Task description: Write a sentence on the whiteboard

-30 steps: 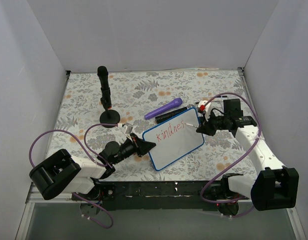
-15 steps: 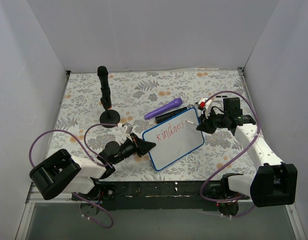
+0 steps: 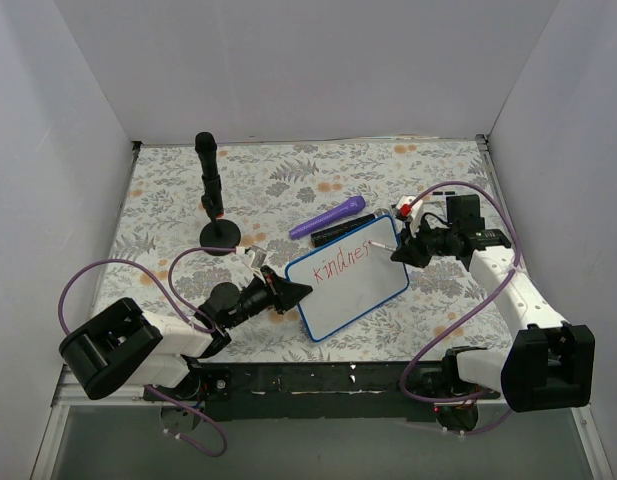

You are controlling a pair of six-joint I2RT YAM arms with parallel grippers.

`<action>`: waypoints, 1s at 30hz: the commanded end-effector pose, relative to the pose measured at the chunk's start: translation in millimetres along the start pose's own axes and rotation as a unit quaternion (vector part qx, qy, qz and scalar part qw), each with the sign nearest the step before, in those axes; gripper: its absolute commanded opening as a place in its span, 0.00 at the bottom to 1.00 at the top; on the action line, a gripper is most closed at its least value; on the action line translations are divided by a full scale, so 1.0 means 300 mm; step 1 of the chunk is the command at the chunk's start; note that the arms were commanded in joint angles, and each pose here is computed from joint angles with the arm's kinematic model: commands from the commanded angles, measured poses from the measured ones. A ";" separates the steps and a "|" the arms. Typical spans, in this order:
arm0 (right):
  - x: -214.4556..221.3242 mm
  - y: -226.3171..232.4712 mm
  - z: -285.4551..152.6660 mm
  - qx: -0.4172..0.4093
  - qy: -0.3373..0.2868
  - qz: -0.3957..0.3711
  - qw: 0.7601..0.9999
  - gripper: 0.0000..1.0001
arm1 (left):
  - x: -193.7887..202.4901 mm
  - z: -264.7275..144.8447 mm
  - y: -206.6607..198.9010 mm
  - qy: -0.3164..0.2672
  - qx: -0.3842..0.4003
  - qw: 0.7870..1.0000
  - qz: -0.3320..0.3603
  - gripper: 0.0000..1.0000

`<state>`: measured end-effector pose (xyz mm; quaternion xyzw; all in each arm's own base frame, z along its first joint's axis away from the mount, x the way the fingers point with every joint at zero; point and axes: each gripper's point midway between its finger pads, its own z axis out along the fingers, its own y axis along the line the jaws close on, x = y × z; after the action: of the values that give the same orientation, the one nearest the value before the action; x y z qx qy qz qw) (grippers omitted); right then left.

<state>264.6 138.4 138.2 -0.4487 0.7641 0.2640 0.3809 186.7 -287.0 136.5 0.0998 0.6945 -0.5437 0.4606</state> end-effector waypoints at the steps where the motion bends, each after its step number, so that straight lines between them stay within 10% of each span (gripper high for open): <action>1: -0.035 0.009 -0.001 -0.018 -0.006 -0.020 1.000 0.01 | -0.032 0.007 -0.052 -0.014 0.036 0.999 0.019 0.00; 30: 0.090 0.044 -0.006 -0.023 0.051 0.000 0.998 0.01 | -0.035 0.005 -0.049 -0.017 0.033 0.999 0.016 0.00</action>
<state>252.8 128.6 121.7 -0.4606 0.7802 0.2478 0.3431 187.7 -286.6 136.5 0.0958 0.6952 -0.5432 0.4609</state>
